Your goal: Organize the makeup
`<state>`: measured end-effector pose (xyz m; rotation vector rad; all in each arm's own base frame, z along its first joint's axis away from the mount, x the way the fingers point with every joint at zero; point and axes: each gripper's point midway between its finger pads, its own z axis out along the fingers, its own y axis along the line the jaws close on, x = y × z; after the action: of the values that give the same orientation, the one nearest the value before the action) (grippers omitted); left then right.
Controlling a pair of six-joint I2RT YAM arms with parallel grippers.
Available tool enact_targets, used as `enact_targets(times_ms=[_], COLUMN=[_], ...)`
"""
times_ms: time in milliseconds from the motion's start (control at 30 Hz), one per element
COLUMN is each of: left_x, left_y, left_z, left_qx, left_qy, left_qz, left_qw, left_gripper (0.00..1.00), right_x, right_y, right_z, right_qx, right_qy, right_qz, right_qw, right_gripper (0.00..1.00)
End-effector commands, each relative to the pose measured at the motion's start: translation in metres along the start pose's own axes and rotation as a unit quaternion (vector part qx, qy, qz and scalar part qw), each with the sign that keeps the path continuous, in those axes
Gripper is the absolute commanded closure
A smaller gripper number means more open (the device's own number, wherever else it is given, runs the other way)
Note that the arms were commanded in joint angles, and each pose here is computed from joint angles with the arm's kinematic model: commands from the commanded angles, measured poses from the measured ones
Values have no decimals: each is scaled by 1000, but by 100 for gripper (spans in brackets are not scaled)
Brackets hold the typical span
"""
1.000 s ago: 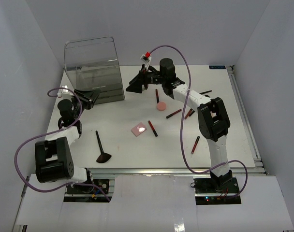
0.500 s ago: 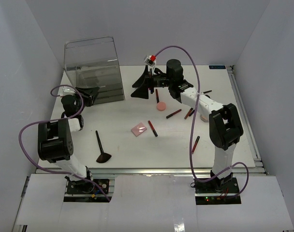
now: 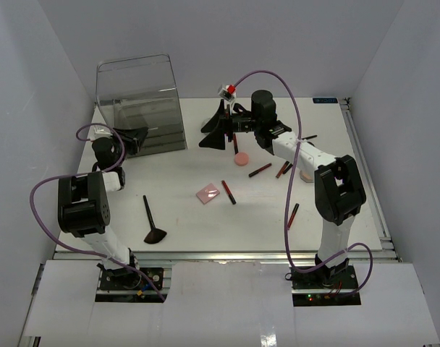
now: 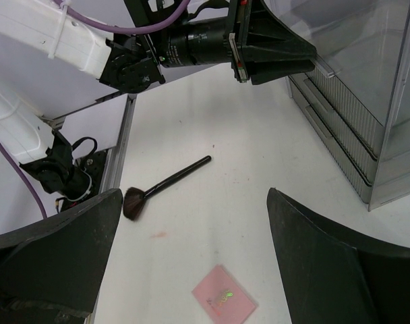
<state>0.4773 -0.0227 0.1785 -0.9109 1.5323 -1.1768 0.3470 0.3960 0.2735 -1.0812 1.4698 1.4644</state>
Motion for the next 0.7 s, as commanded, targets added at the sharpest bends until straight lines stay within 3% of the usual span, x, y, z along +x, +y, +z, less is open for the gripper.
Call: enact_targets(times_ms=[0,100,667], left_x=[-7,-2,18], left_y=[-4,-7,-90], left_z=[8,5,-62], left_qx=[9,16,98], left_qy=[-12,0,15], left_qz=[-8,-12,13], left_qw=[1000,1000,995], left_gripper=[90,100,100], right_x=[-9,-6,-42], right_y=[10,7,-19], right_z=[-3,-3,31], right_qx=[-13,-10,18], right_qy=[-2,3,-15], right_qz=[-23,-25,24], right_qw=[1000,1000,999], right_gripper=[6,6,10])
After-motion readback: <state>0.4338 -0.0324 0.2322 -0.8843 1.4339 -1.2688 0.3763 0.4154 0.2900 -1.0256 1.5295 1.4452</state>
